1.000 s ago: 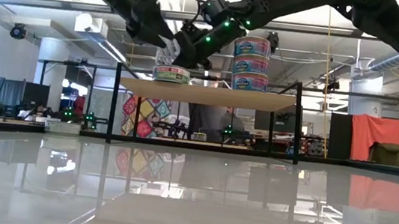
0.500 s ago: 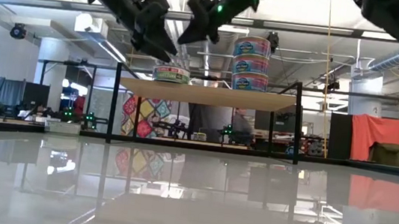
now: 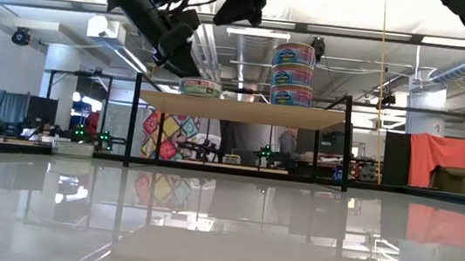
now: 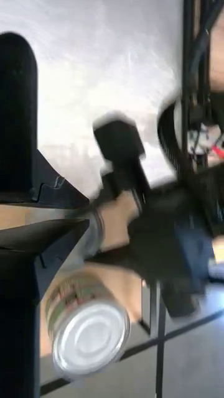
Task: Stack canned seafood by type on shelf
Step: Adjust the green tuna can on the shelf
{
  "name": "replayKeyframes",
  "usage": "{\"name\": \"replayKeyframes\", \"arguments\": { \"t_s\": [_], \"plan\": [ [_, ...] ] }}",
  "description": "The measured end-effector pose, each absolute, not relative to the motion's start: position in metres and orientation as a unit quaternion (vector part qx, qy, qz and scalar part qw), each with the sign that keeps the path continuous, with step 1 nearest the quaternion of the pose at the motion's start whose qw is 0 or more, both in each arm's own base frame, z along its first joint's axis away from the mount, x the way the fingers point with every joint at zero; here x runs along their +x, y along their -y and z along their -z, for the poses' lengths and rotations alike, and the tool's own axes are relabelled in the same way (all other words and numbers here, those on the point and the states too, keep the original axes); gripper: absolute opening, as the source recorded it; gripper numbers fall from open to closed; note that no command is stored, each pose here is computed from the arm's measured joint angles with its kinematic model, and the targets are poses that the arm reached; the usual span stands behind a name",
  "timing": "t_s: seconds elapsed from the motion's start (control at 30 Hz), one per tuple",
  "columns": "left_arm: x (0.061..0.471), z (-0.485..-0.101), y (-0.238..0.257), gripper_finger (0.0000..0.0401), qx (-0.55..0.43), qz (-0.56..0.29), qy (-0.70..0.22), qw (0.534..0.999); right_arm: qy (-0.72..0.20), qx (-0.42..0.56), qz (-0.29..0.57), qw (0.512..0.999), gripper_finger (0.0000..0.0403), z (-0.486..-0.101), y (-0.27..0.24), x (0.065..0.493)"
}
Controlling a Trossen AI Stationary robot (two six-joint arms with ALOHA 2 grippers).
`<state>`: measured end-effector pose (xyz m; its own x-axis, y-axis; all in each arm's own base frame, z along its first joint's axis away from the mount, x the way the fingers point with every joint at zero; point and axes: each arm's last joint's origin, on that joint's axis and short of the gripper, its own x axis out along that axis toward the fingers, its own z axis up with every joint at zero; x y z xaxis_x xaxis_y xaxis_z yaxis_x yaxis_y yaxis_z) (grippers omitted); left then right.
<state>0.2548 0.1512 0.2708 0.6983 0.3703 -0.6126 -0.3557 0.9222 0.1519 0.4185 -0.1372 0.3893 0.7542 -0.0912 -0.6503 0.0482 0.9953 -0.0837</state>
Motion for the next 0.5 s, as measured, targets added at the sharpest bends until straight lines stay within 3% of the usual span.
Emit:
{"name": "replayKeyframes", "arguments": {
  "t_s": [0.23,0.5],
  "plan": [
    [0.252,-0.274,-0.153,0.0167,0.045,-0.233,-0.353,0.905,-0.366,-0.036,0.008,0.930,0.0028,-0.387,0.112,0.422],
    [0.250,-0.277,-0.152,0.0155,0.042,-0.220,-0.367,0.903,-0.377,-0.036,0.001,0.926,0.0028,-0.385,0.106,0.422]
  ]
}}
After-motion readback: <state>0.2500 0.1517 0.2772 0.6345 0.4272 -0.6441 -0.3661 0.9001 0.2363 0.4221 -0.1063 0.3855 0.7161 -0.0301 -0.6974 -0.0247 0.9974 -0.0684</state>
